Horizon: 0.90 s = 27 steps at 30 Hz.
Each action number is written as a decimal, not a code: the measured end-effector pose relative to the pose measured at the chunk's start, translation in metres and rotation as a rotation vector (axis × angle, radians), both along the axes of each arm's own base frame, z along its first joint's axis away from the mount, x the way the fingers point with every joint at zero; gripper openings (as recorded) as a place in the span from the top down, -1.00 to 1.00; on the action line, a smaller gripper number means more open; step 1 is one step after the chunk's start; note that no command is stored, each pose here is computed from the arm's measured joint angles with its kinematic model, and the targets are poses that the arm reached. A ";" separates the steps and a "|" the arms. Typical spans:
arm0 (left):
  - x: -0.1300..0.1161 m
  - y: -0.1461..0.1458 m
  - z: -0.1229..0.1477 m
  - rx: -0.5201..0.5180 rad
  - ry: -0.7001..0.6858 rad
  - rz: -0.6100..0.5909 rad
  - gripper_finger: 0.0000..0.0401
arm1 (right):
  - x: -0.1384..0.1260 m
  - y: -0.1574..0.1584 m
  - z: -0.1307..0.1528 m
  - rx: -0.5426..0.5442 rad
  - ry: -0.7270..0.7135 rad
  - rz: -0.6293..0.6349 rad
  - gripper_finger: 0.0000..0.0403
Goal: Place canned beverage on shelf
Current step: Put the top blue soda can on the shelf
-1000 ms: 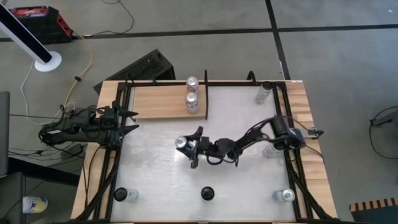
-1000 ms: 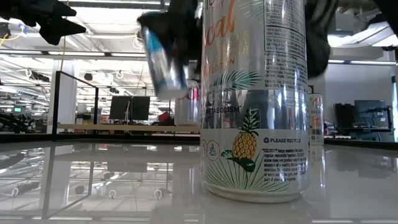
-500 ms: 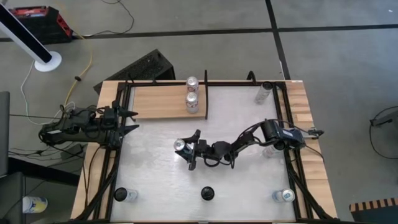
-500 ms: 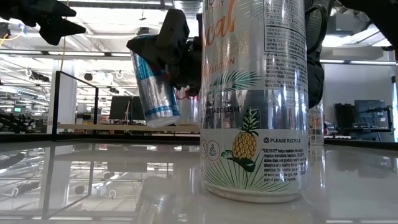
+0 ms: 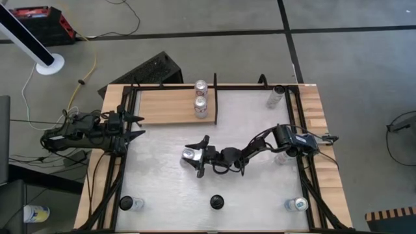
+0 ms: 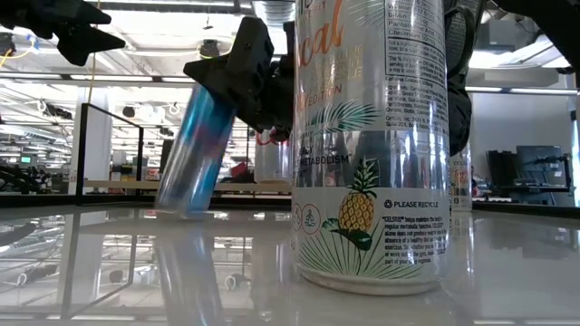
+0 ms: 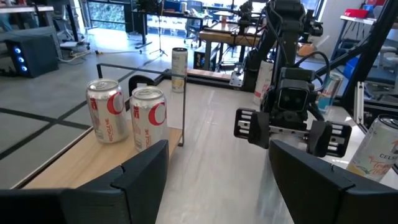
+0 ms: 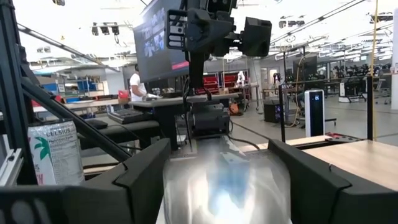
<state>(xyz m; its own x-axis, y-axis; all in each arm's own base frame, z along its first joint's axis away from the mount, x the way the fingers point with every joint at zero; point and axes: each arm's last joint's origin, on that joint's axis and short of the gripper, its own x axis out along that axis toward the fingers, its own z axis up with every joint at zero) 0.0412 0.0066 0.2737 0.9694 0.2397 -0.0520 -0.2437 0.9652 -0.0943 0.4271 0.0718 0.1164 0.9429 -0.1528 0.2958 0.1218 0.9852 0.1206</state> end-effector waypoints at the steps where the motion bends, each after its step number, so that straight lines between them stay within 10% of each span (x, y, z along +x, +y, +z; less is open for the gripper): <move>1: 0.000 0.000 0.000 0.000 0.000 0.000 -0.30 | 0.000 0.000 0.000 -0.001 0.002 0.001 -0.45; 19: 0.000 0.000 0.000 0.000 0.000 0.000 -0.30 | 0.002 0.000 0.016 -0.045 0.034 0.052 -0.45; 27: 0.000 0.000 0.000 0.000 -0.001 0.000 -0.30 | 0.015 -0.007 0.071 -0.139 0.525 0.231 -0.45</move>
<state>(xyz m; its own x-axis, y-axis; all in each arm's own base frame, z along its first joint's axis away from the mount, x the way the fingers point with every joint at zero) 0.0412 0.0066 0.2737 0.9694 0.2399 -0.0514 -0.2439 0.9652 -0.0947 0.4421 0.0649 0.1873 0.9729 0.0811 -0.2167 -0.0897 0.9955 -0.0302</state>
